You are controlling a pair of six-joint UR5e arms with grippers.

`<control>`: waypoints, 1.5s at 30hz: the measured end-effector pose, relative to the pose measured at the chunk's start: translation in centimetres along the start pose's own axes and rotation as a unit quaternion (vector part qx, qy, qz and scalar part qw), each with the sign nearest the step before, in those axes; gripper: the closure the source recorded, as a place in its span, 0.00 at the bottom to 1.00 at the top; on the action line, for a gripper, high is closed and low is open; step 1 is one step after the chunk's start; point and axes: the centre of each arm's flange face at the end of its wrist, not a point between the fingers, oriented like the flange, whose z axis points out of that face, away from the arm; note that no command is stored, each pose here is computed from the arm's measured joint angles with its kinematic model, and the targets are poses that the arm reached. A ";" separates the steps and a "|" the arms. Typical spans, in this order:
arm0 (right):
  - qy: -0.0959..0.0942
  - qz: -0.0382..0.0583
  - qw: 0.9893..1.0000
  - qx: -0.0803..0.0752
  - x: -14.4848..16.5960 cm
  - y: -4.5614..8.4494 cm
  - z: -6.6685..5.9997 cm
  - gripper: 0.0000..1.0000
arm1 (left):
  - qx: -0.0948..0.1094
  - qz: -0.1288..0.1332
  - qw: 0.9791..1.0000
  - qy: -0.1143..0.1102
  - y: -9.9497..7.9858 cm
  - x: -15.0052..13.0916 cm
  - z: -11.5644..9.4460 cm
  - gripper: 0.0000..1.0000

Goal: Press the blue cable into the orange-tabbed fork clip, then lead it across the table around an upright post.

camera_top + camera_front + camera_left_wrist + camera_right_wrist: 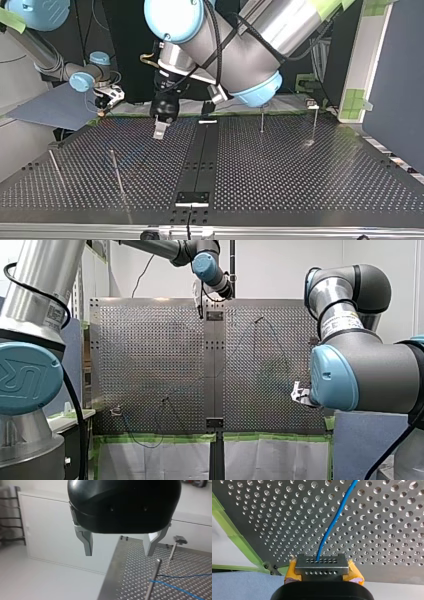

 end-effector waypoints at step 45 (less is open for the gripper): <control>0.001 -0.004 1.000 0.006 0.1 -0.6 0.0 1.00 | 0.002 -0.066 0.997 -0.033 5.2 12.1 -3.3 0.00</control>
